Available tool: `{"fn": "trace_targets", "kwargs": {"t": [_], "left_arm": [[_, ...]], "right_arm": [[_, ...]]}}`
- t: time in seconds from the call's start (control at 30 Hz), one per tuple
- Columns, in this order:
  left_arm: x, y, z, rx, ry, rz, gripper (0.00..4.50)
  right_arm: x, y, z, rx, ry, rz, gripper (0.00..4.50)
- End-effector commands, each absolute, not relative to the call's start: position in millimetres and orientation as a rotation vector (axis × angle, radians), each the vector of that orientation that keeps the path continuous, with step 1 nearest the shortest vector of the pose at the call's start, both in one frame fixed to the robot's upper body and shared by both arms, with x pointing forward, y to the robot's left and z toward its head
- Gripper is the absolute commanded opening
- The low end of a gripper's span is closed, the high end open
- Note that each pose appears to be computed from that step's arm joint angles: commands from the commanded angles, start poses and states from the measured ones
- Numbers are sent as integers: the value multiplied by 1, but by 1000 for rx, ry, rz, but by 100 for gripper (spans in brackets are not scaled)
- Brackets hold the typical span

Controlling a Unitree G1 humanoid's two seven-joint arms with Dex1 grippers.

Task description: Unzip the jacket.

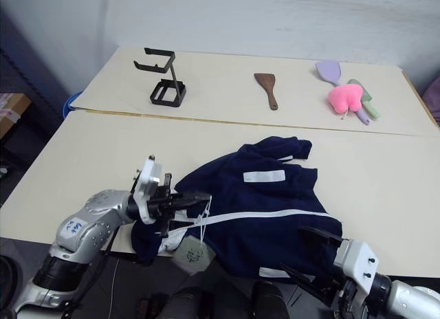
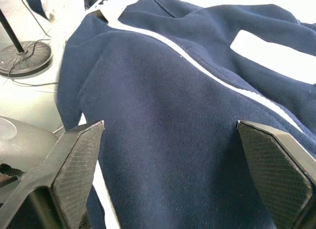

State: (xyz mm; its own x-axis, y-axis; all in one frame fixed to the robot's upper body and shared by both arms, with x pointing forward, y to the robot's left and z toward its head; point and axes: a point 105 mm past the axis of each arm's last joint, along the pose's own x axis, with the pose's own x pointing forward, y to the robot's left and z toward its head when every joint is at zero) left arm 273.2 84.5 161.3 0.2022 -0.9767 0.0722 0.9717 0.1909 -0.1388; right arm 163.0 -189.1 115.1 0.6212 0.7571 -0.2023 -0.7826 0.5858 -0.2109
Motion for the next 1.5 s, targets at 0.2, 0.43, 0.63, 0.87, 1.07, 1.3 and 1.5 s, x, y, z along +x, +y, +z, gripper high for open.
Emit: {"fn": "trace_targets", "kwargs": {"t": [0.2, 0.43, 0.63, 0.87, 1.07, 1.3, 1.5], "left_arm": [[310, 73, 184, -371, 72, -1172, 2], [344, 55, 169, -171, 88, -1016, 2], [335, 48, 174, -32, -29, -1109, 116], [306, 92, 165, 223, -24, -1324, 268], [300, 141, 159, 359, 63, -1395, 343], [278, 154, 144, 441, 125, -1534, 446], [283, 157, 142, 454, 106, -1481, 446]], "right_arm": [[160, -189, 111, -250, 112, 889, 450], [163, -188, 113, -216, 96, 855, 450], [176, -181, 131, -80, 80, 836, 450], [175, -152, 176, 68, 78, 998, 450], [194, -125, 186, 188, 260, 1108, 450], [254, -88, 162, 228, 450, 1061, 450], [271, -61, 147, 289, 558, 1111, 450]]}}
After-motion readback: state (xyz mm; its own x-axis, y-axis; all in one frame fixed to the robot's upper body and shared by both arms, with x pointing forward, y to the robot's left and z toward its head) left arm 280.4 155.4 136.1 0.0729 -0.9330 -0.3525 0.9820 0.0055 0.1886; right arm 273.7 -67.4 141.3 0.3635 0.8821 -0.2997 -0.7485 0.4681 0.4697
